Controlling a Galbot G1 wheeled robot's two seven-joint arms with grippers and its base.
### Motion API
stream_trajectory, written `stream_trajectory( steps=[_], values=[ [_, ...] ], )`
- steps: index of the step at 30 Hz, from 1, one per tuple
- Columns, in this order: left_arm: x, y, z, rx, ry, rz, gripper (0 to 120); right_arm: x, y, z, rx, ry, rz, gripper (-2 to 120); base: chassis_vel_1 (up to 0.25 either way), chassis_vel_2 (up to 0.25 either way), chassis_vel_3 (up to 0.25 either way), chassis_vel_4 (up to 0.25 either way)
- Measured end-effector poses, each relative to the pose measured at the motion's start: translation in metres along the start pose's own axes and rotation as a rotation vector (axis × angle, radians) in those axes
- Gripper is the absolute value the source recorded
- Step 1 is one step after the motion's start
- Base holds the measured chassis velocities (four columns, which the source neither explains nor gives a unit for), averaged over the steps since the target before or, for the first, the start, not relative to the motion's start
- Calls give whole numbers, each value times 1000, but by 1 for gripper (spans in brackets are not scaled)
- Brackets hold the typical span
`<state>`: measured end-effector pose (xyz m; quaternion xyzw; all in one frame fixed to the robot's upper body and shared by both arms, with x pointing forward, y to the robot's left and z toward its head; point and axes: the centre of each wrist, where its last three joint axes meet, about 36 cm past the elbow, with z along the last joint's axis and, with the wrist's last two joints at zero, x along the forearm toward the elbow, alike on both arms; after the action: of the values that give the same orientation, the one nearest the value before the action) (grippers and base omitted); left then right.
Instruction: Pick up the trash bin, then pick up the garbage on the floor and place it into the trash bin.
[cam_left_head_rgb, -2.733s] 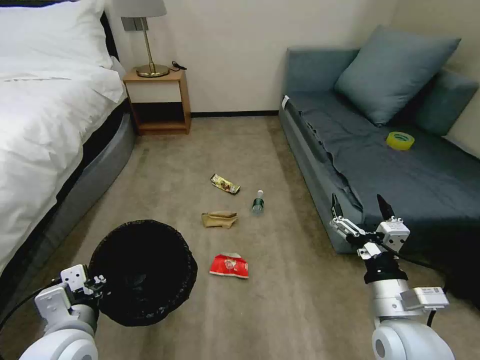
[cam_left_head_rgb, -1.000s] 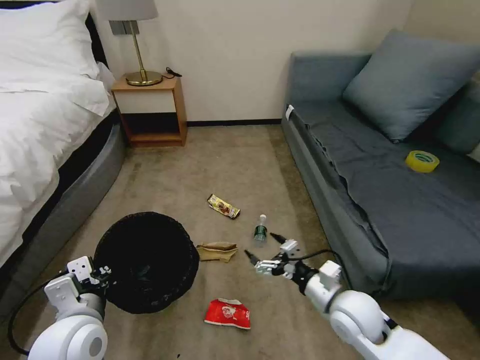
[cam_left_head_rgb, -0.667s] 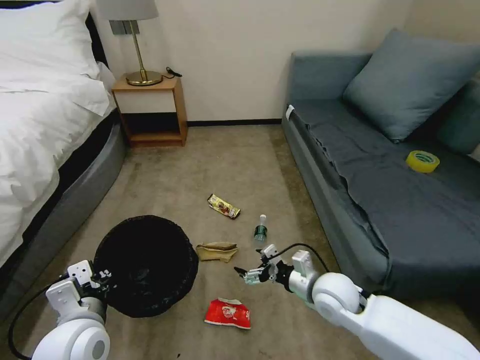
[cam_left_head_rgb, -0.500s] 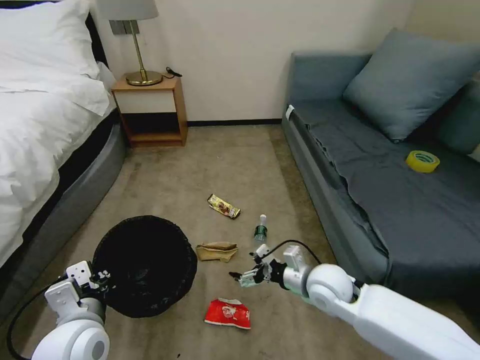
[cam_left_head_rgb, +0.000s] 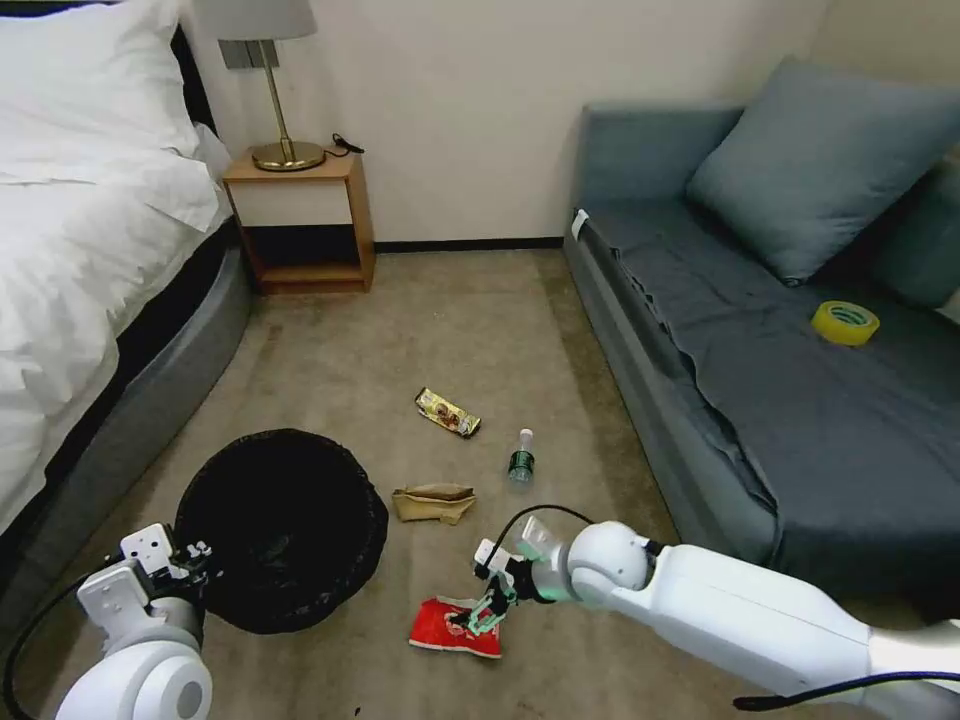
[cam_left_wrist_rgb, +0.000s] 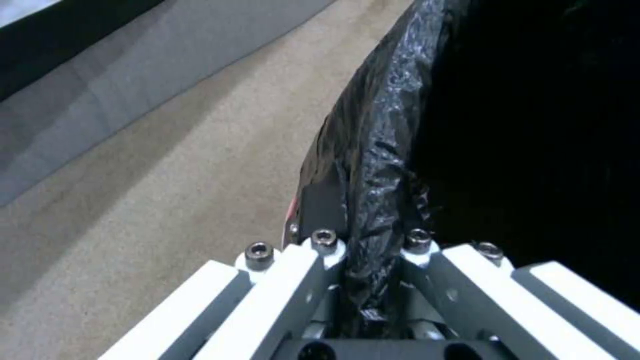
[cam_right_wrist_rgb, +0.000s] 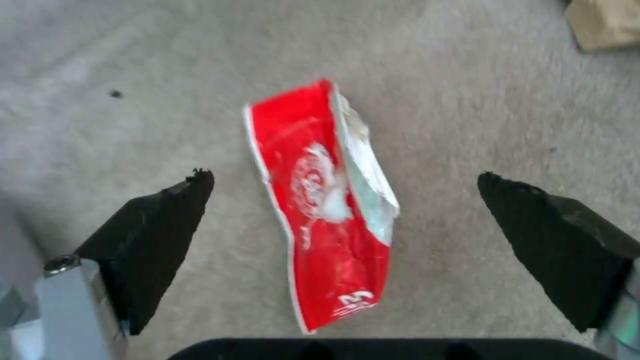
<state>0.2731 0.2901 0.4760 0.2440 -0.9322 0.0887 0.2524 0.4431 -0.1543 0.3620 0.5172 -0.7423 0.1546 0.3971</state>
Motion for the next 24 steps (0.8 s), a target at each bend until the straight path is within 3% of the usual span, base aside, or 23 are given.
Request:
stream_trajectory(
  steps=[10, 24],
  values=[
    [-2, 7, 2, 12, -5, -15, 3, -61, -9, 41, 34, 90, 69, 100, 0, 0, 0, 0],
    [-7, 5, 2, 22, -7, -12, 3, -89, -18, 62, 87, 116, 97, 100, 0, 0, 0, 0]
  ],
)
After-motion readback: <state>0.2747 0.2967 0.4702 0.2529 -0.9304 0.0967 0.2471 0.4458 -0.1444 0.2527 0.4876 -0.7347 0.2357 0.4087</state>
